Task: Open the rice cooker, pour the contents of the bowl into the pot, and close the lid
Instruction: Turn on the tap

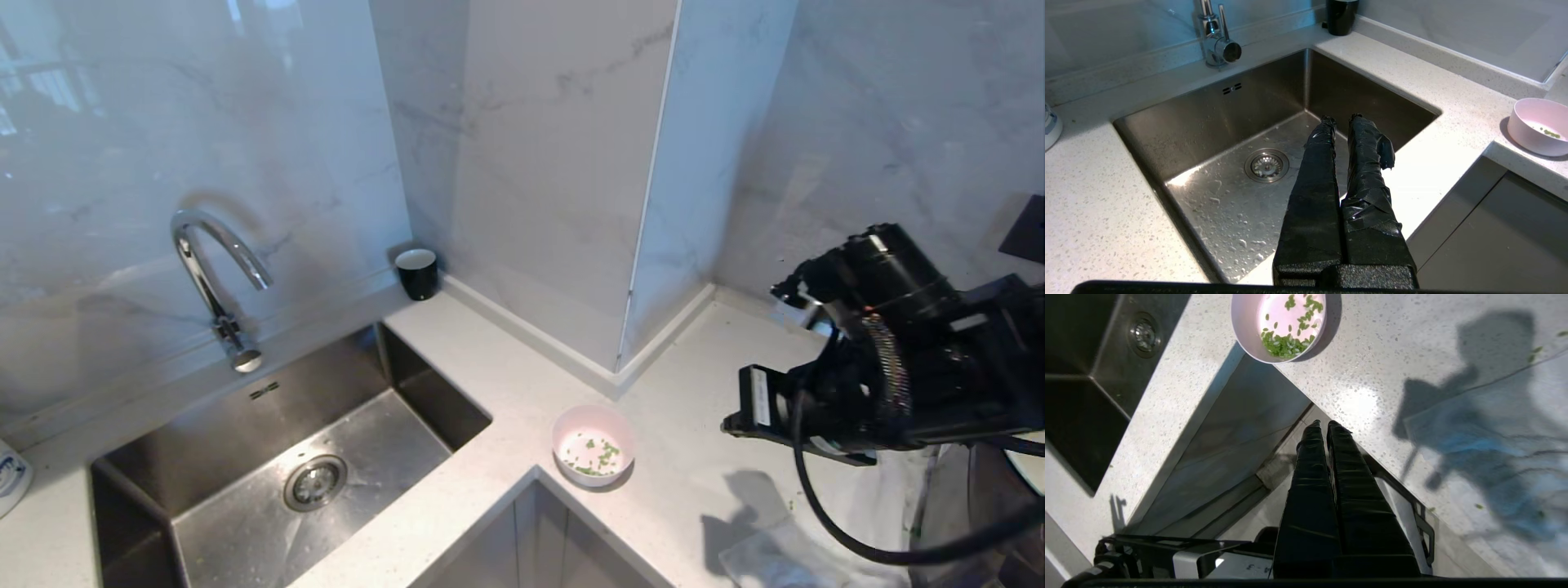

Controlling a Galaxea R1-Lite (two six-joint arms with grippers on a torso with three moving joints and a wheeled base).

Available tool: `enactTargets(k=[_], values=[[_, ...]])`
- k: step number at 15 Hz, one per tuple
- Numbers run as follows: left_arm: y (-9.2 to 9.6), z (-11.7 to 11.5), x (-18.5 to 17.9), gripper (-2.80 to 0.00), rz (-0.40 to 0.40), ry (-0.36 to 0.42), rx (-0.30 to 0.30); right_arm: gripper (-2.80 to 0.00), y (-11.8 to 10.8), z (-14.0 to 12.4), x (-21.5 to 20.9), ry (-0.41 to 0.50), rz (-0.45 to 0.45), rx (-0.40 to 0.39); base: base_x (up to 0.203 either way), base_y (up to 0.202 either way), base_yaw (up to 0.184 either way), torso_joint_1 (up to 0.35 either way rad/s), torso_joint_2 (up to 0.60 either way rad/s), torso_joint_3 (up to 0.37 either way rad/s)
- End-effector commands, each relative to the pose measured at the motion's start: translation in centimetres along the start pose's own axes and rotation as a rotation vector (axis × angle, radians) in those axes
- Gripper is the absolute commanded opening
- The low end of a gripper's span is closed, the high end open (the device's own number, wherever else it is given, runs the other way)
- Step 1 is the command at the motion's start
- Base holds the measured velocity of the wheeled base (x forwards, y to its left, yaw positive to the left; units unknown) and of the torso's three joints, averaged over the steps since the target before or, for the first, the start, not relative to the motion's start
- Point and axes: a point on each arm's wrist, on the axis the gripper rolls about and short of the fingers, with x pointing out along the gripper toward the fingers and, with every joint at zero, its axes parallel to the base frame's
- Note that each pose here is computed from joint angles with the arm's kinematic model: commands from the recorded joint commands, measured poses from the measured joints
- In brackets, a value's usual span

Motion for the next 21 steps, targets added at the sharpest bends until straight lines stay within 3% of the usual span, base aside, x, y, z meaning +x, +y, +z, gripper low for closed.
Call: enactTargets(k=[1,5,10,13,15,18,21], values=[[0.0,-0.1,0.0,-2.80,0.001,0.002,-0.001,-2.80,-1.8,-2.1,-6.0,-0.141,0.068,-0.004,0.000,0.000,0.000,0.000,0.00,0.000],[0.0,0.0,0.0,-2.80,0.001,0.001,-0.001,-2.80,-5.0,-5.6,-11.3,-0.361,-0.010,-0.057,0.000,0.000,0.000,0.000,0.00,0.000],[0.0,-0.1,0.0,-2.80,0.001,0.002,-0.001,-2.80,-9.6,-10.0,-16.2,-0.550,-0.186,-0.051,0.000,0.000,0.000,0.000,0.00,0.000],[0.0,-0.1,0.0,-2.80,0.001,0.002,-0.001,-2.80,-11.7,-13.2,-17.4,-0.651,-0.269,-0.113,0.000,0.000,0.000,0.000,0.00,0.000],[0.0,-0.1,0.0,-2.80,0.000,0.002,-0.001,-2.80,-12.7,-15.1,-17.5,-0.728,-0.320,-0.237,0.000,0.000,0.000,0.000,0.00,0.000],[0.0,0.0,0.0,-2.80,0.000,0.001,-0.001,-2.80,-12.9,-16.4,-17.4,-0.845,-0.465,-0.274,0.000,0.000,0.000,0.000,0.00,0.000],[0.0,-0.1,0.0,-2.80,-0.001,0.002,-0.001,-2.80,-13.4,-18.2,-17.3,-0.919,-0.469,-0.291,0.000,0.000,0.000,0.000,0.00,0.000]])
